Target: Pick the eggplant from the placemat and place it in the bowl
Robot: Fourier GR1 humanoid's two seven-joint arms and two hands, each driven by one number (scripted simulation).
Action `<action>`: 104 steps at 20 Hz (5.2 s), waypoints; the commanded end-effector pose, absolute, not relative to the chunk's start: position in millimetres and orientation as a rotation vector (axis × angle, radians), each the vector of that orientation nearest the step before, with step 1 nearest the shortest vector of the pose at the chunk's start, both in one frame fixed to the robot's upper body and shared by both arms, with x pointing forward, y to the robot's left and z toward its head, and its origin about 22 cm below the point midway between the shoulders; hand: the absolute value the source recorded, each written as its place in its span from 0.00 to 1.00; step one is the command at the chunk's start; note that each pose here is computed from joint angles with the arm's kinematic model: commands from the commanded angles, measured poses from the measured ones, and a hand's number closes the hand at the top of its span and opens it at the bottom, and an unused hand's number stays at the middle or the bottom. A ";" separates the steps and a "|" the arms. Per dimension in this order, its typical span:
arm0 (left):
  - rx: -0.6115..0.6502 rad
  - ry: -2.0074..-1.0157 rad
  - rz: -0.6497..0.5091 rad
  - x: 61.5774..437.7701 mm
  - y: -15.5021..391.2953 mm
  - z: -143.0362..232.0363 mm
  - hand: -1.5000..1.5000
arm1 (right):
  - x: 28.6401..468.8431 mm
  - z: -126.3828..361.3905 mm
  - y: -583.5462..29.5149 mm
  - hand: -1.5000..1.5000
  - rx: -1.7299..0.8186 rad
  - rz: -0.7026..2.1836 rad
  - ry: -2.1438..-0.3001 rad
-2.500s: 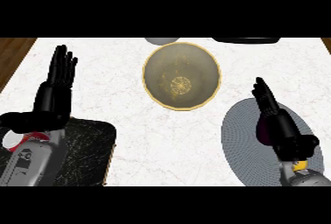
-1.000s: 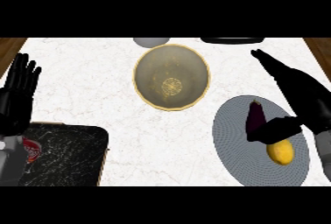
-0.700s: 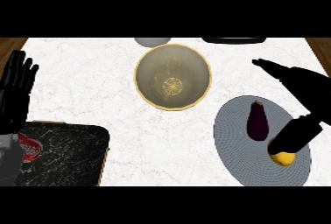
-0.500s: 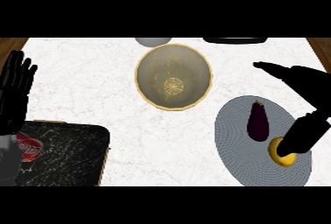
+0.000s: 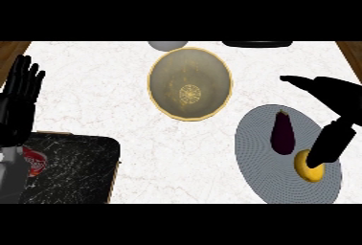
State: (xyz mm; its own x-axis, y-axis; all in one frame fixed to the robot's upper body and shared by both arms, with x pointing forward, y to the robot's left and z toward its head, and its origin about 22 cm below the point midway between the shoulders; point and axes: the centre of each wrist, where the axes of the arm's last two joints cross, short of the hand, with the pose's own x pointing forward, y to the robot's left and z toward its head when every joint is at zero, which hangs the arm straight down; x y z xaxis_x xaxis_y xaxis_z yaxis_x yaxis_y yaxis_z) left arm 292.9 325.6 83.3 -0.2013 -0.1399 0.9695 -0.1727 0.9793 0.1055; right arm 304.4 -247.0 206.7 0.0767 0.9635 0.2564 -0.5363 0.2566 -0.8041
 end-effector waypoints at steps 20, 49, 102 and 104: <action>0.231 -1.782 0.011 304.5 306.9 78.5 0.50 | 319.3 114.3 -278.6 0.00 -0.591 1.218 -0.861; 0.246 -1.777 0.030 279.8 326.2 60.7 0.50 | 327.8 35.5 -304.0 0.00 -0.630 1.242 -0.705; 0.130 -1.828 -0.043 320.3 287.2 94.1 0.50 | 448.1 305.1 -344.8 1.00 0.016 1.410 -2.047; 0.151 -1.820 -0.043 319.7 298.9 96.7 0.50 | 452.8 308.9 -329.8 1.00 0.043 1.441 -2.007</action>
State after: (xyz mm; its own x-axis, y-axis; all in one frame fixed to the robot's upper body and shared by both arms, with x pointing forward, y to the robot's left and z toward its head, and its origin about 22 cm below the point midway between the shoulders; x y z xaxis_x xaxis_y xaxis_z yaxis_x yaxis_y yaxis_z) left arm 321.6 288.6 95.9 -0.2544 -0.1181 0.9599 -0.0651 0.9924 0.1048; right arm 447.6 -345.0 296.0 -0.7469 0.5429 0.3840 -0.1501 0.4250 -0.8927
